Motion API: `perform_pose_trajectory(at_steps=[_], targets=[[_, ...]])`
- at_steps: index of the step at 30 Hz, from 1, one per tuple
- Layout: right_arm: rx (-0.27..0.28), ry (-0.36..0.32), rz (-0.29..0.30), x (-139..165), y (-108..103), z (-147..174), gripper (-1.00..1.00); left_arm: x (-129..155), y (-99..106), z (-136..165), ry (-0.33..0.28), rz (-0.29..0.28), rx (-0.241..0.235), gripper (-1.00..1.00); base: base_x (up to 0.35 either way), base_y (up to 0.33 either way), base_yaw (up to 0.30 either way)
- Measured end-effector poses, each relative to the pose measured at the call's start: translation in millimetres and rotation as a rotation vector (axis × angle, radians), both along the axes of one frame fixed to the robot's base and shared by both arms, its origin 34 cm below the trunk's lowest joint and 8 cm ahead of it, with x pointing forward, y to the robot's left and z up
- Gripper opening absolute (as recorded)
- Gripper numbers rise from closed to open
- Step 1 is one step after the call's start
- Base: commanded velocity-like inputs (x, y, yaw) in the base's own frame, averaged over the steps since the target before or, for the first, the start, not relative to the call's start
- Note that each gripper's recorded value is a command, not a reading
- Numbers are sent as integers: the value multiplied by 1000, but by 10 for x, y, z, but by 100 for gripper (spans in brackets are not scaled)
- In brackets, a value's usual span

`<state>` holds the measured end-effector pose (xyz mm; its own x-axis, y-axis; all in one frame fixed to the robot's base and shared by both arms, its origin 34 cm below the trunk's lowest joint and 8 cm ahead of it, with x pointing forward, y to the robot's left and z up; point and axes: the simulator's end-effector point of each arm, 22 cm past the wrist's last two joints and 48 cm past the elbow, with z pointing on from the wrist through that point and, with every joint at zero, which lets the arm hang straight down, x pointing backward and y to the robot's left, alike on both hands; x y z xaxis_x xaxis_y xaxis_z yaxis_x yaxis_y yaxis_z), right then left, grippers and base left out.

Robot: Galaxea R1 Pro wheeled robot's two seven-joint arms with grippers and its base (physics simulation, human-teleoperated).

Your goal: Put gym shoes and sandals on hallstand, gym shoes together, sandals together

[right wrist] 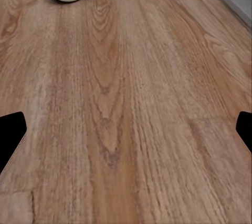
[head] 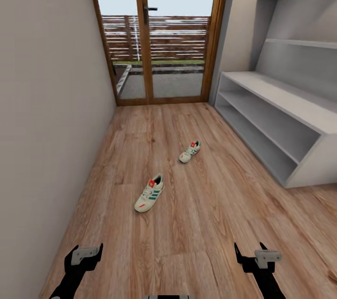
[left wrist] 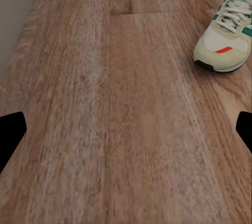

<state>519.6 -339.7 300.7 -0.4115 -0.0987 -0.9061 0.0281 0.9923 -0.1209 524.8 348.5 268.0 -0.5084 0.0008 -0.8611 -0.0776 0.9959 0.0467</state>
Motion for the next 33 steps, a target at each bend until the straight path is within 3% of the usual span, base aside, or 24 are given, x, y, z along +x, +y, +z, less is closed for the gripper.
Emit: perform_pose_trajectory(at_steps=[16,26,33], targets=[[-10,-2,-20,-3,-48,4,100,0,-4,-1,0,-1,0,100,326,94,0],[-11,-2,-22,-3,-51,6,100,1,-6,1,-1,-1,0,100,317,-51,0],[-10,0,-23,-5,-49,0,100,3,-7,4,-2,-2,0,100,133,-43,0]])
